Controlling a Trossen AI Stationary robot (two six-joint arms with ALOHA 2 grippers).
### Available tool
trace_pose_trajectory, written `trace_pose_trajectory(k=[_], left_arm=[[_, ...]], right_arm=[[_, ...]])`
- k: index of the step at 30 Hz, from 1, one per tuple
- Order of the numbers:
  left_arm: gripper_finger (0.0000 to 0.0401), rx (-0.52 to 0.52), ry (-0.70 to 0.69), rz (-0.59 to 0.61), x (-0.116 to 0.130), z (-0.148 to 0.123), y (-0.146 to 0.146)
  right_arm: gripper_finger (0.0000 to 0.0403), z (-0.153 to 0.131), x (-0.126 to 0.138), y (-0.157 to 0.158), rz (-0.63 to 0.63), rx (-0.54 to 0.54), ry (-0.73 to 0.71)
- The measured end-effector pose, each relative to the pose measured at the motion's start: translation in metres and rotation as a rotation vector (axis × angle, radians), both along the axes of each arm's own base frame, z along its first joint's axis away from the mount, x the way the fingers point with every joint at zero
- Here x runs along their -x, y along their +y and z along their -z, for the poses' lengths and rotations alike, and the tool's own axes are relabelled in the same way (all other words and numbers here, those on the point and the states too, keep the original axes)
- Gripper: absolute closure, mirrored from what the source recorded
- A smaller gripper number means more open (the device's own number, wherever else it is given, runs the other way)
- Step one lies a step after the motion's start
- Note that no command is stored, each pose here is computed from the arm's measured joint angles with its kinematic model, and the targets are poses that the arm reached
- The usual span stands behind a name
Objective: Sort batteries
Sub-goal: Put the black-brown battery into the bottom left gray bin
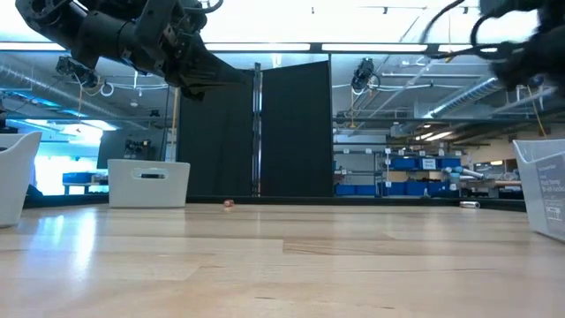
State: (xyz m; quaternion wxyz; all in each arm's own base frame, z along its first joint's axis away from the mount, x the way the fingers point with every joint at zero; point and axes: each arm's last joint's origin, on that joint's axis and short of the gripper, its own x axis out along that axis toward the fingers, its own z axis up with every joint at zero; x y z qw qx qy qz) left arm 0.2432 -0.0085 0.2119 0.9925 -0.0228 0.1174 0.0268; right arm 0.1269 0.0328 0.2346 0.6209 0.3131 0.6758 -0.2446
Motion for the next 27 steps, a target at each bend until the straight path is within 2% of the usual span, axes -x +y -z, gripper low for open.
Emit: trace_pose_trajectory(k=[2, 6, 12, 21, 27], left_arm=[[0.0396, 0.009, 0.000, -0.002, 0.000, 0.000, 0.000], [0.0396, 0.018, -0.004, -0.011, 0.000, 0.000, 0.000], [0.0396, 0.017, -0.006, -0.019, 0.000, 0.000, 0.000], [0.0396, 0.017, -0.005, -0.019, 0.000, 0.000, 0.000], [0.0396, 0.016, -0.005, -0.025, 0.000, 0.000, 0.001]], right_arm=[[0.0395, 0.002, 0.002, 0.015, -0.016, -0.075, 0.049], [0.0395, 0.010, 0.002, 0.039, -0.030, -0.156, 0.130], [0.0394, 0.021, -0.011, 0.062, -0.049, -0.221, 0.084], [0.0394, 0.027, -0.027, 0.070, -0.106, -0.218, 0.006], [0.0394, 0.002, -0.041, 0.060, -0.139, -0.103, -0.163]])
